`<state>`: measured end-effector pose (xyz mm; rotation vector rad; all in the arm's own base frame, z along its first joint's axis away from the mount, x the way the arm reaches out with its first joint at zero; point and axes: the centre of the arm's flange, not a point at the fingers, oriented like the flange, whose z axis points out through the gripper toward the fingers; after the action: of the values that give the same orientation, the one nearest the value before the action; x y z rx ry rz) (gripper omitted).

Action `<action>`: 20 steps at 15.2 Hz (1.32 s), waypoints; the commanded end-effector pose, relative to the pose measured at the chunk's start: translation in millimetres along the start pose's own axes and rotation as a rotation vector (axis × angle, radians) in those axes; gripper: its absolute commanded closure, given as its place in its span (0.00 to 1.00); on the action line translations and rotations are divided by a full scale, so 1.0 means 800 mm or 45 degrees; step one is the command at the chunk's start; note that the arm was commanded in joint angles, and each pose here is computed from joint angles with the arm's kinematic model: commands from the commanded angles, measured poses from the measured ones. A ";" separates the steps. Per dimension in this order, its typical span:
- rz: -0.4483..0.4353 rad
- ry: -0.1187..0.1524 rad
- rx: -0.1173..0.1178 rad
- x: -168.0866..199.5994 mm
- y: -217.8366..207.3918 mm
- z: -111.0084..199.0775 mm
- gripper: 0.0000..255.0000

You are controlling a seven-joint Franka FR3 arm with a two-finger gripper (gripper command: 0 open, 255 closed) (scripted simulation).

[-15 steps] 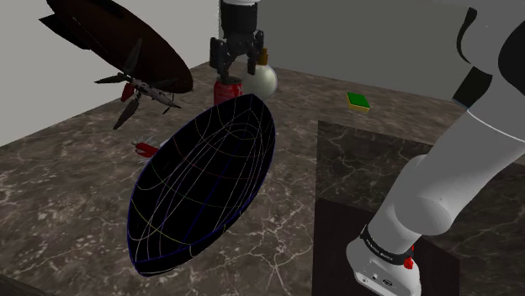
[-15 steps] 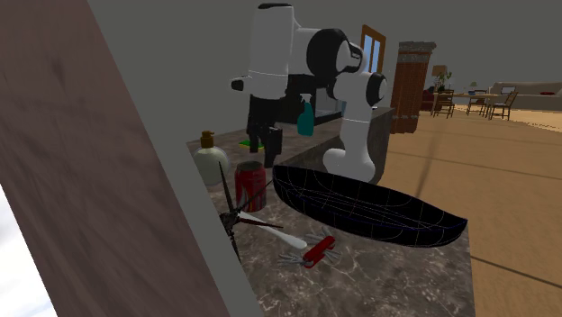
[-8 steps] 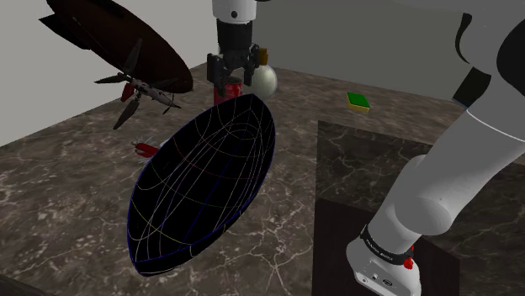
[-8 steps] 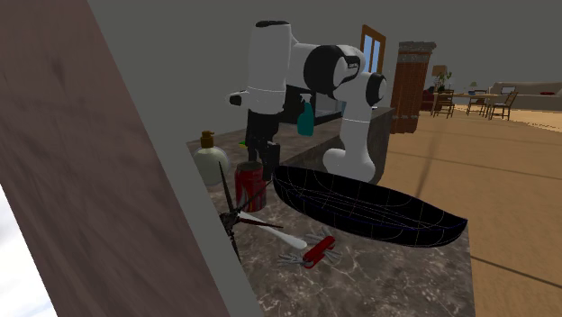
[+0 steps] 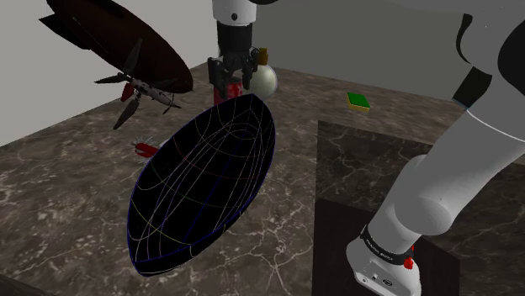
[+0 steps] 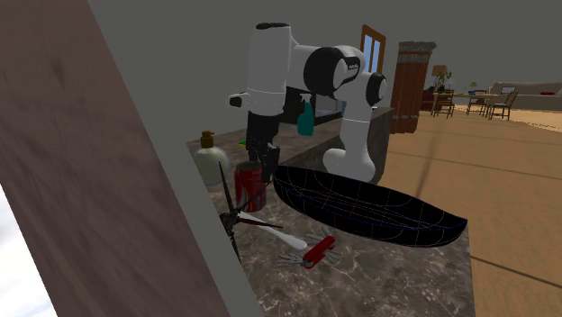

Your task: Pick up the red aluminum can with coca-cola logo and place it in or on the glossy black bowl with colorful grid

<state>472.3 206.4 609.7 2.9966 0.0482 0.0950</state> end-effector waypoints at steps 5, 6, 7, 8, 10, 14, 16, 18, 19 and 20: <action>0.000 -0.002 0.000 0.000 0.000 0.001 1.00; 0.000 -0.002 0.000 0.000 0.000 0.001 1.00; 0.000 -0.002 0.000 0.000 0.000 0.001 1.00; 0.000 -0.002 0.000 0.000 0.000 0.001 1.00; 0.000 -0.002 0.000 0.001 0.001 -0.006 1.00; 0.000 -0.002 0.000 0.002 0.005 -0.032 1.00; 0.000 -0.002 0.000 0.003 0.007 -0.045 1.00; 0.000 -0.002 0.000 0.004 0.009 -0.058 1.00; 0.000 -0.002 0.000 0.004 0.010 -0.064 1.00; 0.000 -0.002 0.000 0.005 0.010 -0.071 1.00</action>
<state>473.4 206.3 661.3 2.9963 0.0481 0.0925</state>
